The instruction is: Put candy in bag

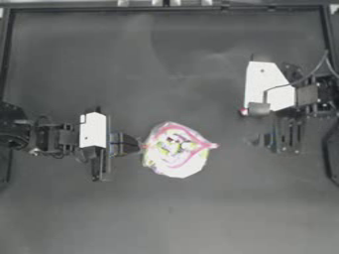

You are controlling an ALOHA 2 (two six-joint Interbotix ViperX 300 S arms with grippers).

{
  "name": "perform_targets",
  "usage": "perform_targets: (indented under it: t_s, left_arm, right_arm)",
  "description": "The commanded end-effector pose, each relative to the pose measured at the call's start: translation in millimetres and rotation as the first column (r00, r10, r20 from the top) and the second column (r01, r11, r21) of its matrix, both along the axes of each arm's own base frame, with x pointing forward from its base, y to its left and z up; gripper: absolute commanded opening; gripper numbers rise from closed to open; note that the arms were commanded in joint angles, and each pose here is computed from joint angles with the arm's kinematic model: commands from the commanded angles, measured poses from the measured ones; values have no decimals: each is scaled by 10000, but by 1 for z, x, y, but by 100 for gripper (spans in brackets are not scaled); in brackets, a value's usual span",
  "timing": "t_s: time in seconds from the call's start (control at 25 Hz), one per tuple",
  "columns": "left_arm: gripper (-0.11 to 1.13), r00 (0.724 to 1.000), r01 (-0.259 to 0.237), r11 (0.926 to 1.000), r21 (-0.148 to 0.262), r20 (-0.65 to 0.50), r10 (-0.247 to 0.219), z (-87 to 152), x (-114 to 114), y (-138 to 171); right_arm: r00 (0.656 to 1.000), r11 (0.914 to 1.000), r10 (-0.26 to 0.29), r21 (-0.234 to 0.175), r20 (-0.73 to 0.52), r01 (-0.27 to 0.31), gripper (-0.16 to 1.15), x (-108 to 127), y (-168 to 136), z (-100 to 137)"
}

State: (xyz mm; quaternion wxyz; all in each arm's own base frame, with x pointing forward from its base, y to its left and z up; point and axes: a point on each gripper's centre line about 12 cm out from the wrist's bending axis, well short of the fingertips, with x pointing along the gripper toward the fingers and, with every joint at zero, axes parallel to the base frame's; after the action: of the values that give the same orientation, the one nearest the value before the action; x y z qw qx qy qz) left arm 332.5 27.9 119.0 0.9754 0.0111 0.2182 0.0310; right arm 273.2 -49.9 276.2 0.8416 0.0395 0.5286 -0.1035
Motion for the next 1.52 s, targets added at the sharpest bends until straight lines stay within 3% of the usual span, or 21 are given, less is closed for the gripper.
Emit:
perform_targets:
  t_s: [0.04,0.28,0.48,0.68,1.52]
  left_arm:
    - [3,9989,24,10000,78,471,-28,13,5,0]
    - [3,9989,24,10000,78,471,-28,13,5,0]
    - [3,9989,24,10000,78,471,-28,13,5,0]
    - [3,9990,31,10000,71,456,-35,13,5,0]
    - [3,9992,10,10000,72,410,-12,11,5,1]
  right_arm:
    - [9998,9998,-166,-58,132,166,101,-3,-8,9]
    - [9986,9993,-342,-166,-397,336,101,-12,-26,0]
    - [9966,9987,-481,150,-676,492,101,-18,-43,-15]
    - [9935,9982,-570,117,-980,585,101,-24,-58,-37]
    - [9841,9966,-792,109,-1590,819,101,-25,-79,-111]
